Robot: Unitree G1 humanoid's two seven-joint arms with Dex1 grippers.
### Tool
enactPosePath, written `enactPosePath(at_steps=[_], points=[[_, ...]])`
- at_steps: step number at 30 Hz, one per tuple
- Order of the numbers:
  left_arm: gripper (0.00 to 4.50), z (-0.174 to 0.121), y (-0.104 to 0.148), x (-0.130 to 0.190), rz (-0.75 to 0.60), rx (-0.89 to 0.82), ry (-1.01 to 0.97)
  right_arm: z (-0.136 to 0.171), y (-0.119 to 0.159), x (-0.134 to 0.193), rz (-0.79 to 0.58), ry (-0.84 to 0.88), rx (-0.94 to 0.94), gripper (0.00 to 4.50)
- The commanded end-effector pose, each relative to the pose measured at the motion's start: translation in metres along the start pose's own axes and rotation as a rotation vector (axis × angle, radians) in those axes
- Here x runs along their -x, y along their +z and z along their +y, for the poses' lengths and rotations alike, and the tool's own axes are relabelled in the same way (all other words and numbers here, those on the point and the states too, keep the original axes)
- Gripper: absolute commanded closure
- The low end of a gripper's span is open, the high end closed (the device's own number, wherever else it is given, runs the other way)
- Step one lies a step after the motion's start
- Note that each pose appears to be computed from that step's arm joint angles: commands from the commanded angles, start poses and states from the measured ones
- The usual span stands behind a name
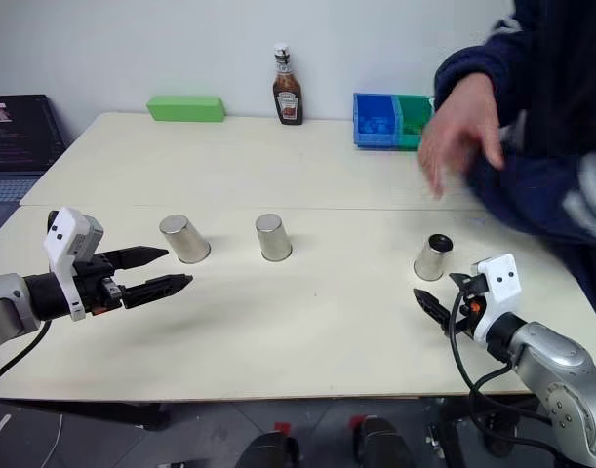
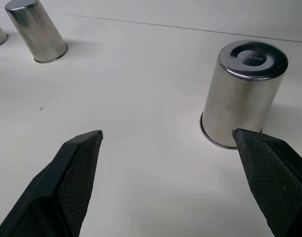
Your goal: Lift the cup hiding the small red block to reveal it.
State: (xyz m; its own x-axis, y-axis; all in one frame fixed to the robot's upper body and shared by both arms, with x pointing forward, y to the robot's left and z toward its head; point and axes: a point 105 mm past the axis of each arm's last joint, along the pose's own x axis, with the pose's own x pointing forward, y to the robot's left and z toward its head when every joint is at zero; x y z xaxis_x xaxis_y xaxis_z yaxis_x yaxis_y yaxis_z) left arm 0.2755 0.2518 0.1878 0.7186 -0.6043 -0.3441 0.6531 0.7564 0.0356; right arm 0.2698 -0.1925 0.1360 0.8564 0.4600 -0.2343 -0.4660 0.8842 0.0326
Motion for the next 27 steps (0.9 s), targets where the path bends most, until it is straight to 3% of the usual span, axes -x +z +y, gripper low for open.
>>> enactPosePath(at_steps=[1, 21, 27], points=[[0.0, -0.001, 0.008, 0.005, -0.002, -0.039, -0.001, 0.002, 0.012, 0.004, -0.038, 0.013, 0.039, 0.04], [0.0, -0.002, 0.007, 0.002, -0.014, -0.047, 0.001, -0.001, 0.018, 0.007, -0.048, 0.022, 0.058, 0.04], [0.0, -0.018, 0.003, -0.018, -0.08, -0.07, 0.009, 0.041, 0.052, 0.019, -0.192, 0.301, 0.014, 0.04]])
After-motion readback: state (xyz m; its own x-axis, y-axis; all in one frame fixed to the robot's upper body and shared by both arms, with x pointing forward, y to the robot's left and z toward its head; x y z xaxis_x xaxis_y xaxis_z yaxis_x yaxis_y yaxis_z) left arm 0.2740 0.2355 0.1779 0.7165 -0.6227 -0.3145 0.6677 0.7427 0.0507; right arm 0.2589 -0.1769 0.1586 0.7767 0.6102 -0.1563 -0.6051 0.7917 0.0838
